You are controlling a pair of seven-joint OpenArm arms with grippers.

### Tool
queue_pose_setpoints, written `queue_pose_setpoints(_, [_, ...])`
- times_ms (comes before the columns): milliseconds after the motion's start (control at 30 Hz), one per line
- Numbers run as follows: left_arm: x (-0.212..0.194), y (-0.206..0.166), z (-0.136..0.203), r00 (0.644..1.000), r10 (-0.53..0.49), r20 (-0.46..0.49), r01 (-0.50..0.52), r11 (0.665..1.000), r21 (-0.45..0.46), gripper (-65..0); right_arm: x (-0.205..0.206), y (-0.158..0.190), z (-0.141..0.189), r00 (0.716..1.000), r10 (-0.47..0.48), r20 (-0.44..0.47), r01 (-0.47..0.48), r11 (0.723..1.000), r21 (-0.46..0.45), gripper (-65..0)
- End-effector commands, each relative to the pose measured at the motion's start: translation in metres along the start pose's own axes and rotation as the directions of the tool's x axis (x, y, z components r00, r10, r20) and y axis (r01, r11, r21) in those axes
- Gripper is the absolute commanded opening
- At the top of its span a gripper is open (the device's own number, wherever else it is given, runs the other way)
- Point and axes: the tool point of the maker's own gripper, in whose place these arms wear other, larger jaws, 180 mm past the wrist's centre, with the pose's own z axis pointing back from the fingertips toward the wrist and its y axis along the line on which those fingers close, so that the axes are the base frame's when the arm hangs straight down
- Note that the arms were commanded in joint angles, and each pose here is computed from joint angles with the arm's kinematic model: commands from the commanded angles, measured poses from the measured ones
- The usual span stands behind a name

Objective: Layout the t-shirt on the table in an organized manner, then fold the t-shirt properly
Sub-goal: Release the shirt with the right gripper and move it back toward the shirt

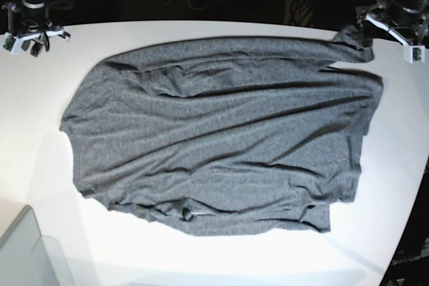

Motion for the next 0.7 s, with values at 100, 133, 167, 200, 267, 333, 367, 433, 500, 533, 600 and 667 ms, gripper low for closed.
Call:
queue_pose_setpoints(100, [0.012, 0.008, -0.009, 0.999, -0.02, 0.03, 0.019, 0.999, 0.046, -7.3, 0.005, -0.003, 0.006, 1.0, 0.02, 0.023, -0.02, 1.0, 0.004, -45.2])
queue_pose_setpoints(133, [0.013, 0.008, -0.012, 0.999, -0.014, 0.031, 0.012, 0.999, 0.05, -7.3, 0.005, -0.004, 0.006, 1.0, 0.021, 0.022, -0.021, 1.0, 0.004, -45.2])
queue_pose_setpoints(167, [0.012, 0.008, -0.016, 1.0, -0.007, 0.03, 0.005, 0.998, 0.056, -7.3, 0.004, -0.004, 0.006, 1.0, 0.022, 0.021, -0.022, 1.0, 0.004, -45.2])
queue_pose_setpoints(200, [0.01, 0.01, -0.018, 1.0, -0.005, 0.022, 0.003, 0.998, 0.066, -7.3, 0.004, -0.004, 0.006, 1.0, 0.022, 0.021, -0.022, 1.0, 0.004, -45.2])
queue_pose_setpoints(267, [0.007, 0.009, -0.022, 1.0, 0.002, 0.01, -0.003, 0.997, 0.076, -7.3, 0.004, -0.004, 0.006, 1.0, 0.021, 0.019, -0.021, 1.0, 0.003, -45.2])
queue_pose_setpoints(333, [0.003, 0.001, -0.025, 1.0, 0.0, 0.0, 0.0, 0.998, 0.064, -7.3, 0.003, -0.005, 0.006, 1.0, 0.022, 0.018, -0.022, 1.0, 0.0, -45.2])
queue_pose_setpoints(367, [0.001, -0.004, -0.027, 1.0, -0.011, -0.008, 0.011, 0.998, 0.054, -7.4, 0.003, -0.005, 0.006, 1.0, 0.022, 0.018, -0.022, 1.0, 0.0, -45.2])
queue_pose_setpoints(433, [-0.006, -0.014, -0.031, 0.999, -0.02, -0.031, 0.021, 0.999, 0.027, -7.5, 0.003, -0.005, 0.006, 1.0, 0.022, 0.018, -0.022, 1.0, 0.002, -45.4])
queue_pose_setpoints(500, [-0.02, -0.024, -0.035, 0.997, -0.025, -0.069, 0.025, 1.0, -0.001, -7.6, 0.003, -0.004, 0.007, 1.0, 0.021, 0.017, -0.021, 1.0, 0.002, -45.5])
queue_pose_setpoints(533, [-0.025, -0.029, -0.038, 0.996, -0.024, -0.083, 0.023, 1.0, -0.018, -7.7, 0.003, -0.004, 0.007, 1.0, 0.021, 0.017, -0.021, 1.0, 0.002, -45.5])
queue_pose_setpoints(600, [-0.033, -0.031, -0.042, 0.994, -0.02, -0.108, 0.016, 0.999, -0.03, -7.7, 0.003, -0.004, 0.007, 1.0, 0.021, 0.017, -0.021, 1.0, 0.002, -45.5])
queue_pose_setpoints(667, [-0.039, -0.031, -0.045, 0.992, -0.011, -0.125, 0.007, 1.0, -0.03, -7.7, 0.003, -0.004, 0.006, 1.0, 0.021, 0.017, -0.021, 1.0, 0.003, -45.5])
